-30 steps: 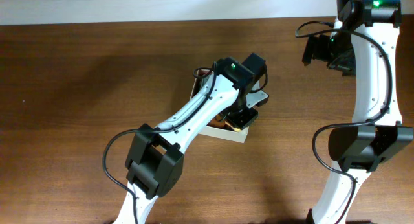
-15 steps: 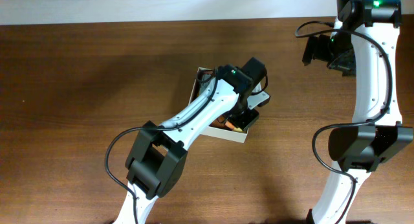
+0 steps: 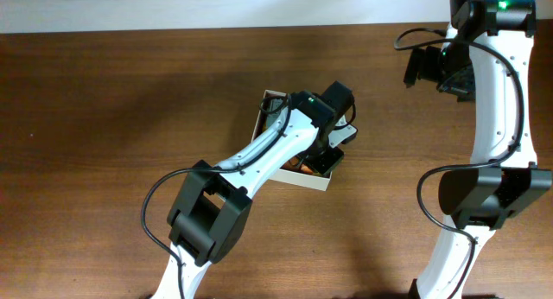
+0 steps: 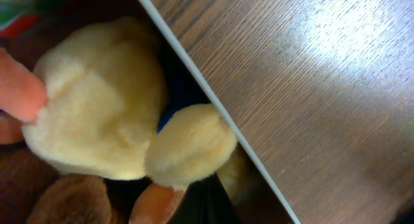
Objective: Pack container
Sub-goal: 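Press the duck down into the box with the left gripper and release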
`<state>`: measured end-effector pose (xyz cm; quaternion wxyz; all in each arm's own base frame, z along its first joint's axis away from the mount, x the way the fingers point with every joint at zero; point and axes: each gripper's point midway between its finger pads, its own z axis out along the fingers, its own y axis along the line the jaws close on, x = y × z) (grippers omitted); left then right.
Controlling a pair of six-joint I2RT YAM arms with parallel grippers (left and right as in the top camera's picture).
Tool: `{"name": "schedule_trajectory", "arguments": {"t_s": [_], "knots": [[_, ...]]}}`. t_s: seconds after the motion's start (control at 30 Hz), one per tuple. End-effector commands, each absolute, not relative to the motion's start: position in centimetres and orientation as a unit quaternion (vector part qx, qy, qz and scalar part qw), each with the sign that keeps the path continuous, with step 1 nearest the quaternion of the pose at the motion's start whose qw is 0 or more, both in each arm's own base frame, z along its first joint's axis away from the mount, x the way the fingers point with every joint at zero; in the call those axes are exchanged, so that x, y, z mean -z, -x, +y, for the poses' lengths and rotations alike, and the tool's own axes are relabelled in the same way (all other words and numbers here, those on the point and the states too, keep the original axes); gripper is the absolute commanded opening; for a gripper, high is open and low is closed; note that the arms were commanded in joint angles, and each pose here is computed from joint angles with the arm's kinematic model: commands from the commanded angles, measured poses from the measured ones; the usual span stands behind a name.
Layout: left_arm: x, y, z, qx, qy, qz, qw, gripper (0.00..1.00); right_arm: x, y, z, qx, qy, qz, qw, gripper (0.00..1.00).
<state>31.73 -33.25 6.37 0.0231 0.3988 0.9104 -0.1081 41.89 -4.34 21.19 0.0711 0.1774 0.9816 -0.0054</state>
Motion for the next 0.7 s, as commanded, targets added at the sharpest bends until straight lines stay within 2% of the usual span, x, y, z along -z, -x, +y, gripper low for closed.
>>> {"name": "schedule_trajectory", "arguments": {"t_s": [0.0, 0.2, 0.67], "knots": [[-8.2, -33.1, -33.3, 0.111, -0.382, 0.916, 0.047, 0.02, -22.2, -41.8, -4.7, 0.01, -0.184, 0.979, 0.086, 0.99], [-9.9, -34.3, -33.6, 0.118, -0.378, 0.915, 0.072, 0.02, -22.2, -41.8, -4.7, 0.01, -0.184, 0.979, 0.086, 0.99], [-9.3, -35.6, -33.0, 0.088, -0.374, 0.919, 0.089, 0.02, -22.2, -41.8, -4.7, 0.01, -0.184, 0.979, 0.086, 0.98]]}}
